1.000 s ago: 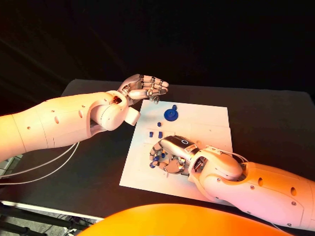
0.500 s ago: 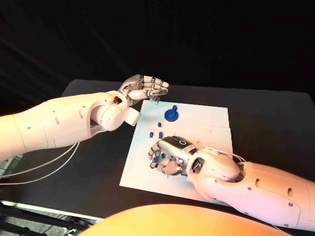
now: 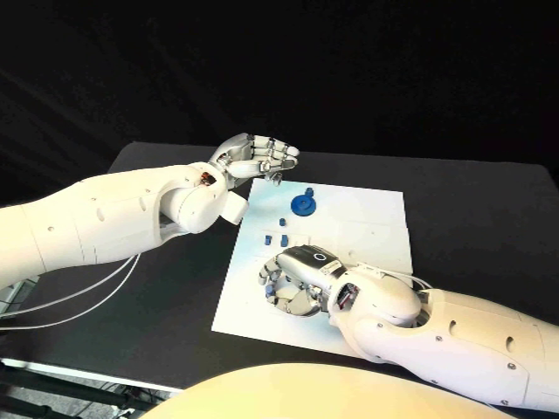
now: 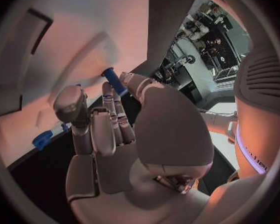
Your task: Assemble the parts on the task board
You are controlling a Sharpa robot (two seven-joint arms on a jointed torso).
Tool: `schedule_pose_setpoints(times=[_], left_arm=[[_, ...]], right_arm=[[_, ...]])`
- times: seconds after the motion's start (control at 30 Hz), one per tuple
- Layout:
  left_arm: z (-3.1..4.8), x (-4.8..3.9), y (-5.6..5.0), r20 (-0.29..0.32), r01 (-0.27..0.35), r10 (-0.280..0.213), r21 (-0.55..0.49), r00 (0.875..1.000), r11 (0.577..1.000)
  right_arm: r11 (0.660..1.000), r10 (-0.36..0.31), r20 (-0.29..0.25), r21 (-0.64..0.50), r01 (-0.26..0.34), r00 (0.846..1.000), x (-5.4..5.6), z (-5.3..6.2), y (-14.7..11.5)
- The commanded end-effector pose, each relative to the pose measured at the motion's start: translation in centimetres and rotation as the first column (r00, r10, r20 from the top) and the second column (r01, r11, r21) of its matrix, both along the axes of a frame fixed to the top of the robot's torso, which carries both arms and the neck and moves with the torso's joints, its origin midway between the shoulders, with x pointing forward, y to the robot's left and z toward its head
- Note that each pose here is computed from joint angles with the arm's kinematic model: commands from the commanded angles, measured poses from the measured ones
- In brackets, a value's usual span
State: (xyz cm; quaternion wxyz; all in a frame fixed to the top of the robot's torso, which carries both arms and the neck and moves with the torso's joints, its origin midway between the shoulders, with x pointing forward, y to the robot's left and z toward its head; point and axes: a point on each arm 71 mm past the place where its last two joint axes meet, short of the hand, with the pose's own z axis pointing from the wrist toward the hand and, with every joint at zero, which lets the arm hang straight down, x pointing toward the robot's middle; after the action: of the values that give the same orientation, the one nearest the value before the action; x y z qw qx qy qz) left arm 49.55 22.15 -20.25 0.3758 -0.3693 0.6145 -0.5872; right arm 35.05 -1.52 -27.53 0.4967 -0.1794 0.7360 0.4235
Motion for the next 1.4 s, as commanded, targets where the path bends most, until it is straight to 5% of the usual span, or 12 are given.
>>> schedule_pose_setpoints(times=[0.03, 0.53, 0.73, 0.8, 0.97, 1.03, 1.17, 1.27, 1.4], left_arm=[[0.08, -0.06, -0.2, 0.002, 0.017, -0.017, -0.006, 1.0, 1.0], [0.06, -0.09, 0.0, -0.001, 0.017, -0.017, -0.005, 1.0, 1.0], [0.04, -0.12, 0.2, -0.001, 0.013, -0.013, -0.003, 1.0, 1.0], [-0.01, -0.13, 0.3, -0.001, 0.01, -0.01, -0.002, 1.0, 1.0], [-0.17, -0.16, 0.4, -0.004, 0.004, -0.004, -0.002, 1.0, 1.0], [-0.26, -0.15, 0.4, -0.007, 0.003, -0.003, -0.003, 1.0, 1.0], [-0.43, -0.17, 0.2, -0.012, 0.005, -0.005, -0.004, 1.0, 1.0], [-0.53, -0.17, 0.2, -0.015, 0.005, -0.005, -0.004, 1.0, 1.0], [-0.61, -0.19, 0.2, -0.017, 0.005, -0.005, -0.004, 1.0, 1.0]], right_arm=[[1.0, 0.004, 0.015, -0.013, -0.004, 1.0, -0.1, 0.0, 0.0], [0.995, -0.013, 0.038, 0.094, 0.01, 0.999, -0.3, 1.9, -2.6], [0.972, -0.139, -0.065, 0.184, 0.149, 0.988, 1.7, 4.5, -7.5], [0.954, -0.197, -0.125, 0.203, 0.219, 0.972, 2.5, 5.2, -9.2], [0.891, -0.351, -0.266, 0.201, 0.408, 0.898, 4.5, 6.6, -14.7], [0.865, -0.401, -0.316, 0.179, 0.469, 0.86, 4.8, 6.7, -16.6], [0.844, -0.465, -0.363, 0.095, 0.528, 0.808, 4.5, 6.2, -19.2], [0.845, -0.499, -0.359, 0.001, 0.535, 0.789, 3.8, 5.5, -20.2], [0.843, -0.534, -0.308, -0.12, 0.524, 0.787, 2.7, 4.6, -21.0]])
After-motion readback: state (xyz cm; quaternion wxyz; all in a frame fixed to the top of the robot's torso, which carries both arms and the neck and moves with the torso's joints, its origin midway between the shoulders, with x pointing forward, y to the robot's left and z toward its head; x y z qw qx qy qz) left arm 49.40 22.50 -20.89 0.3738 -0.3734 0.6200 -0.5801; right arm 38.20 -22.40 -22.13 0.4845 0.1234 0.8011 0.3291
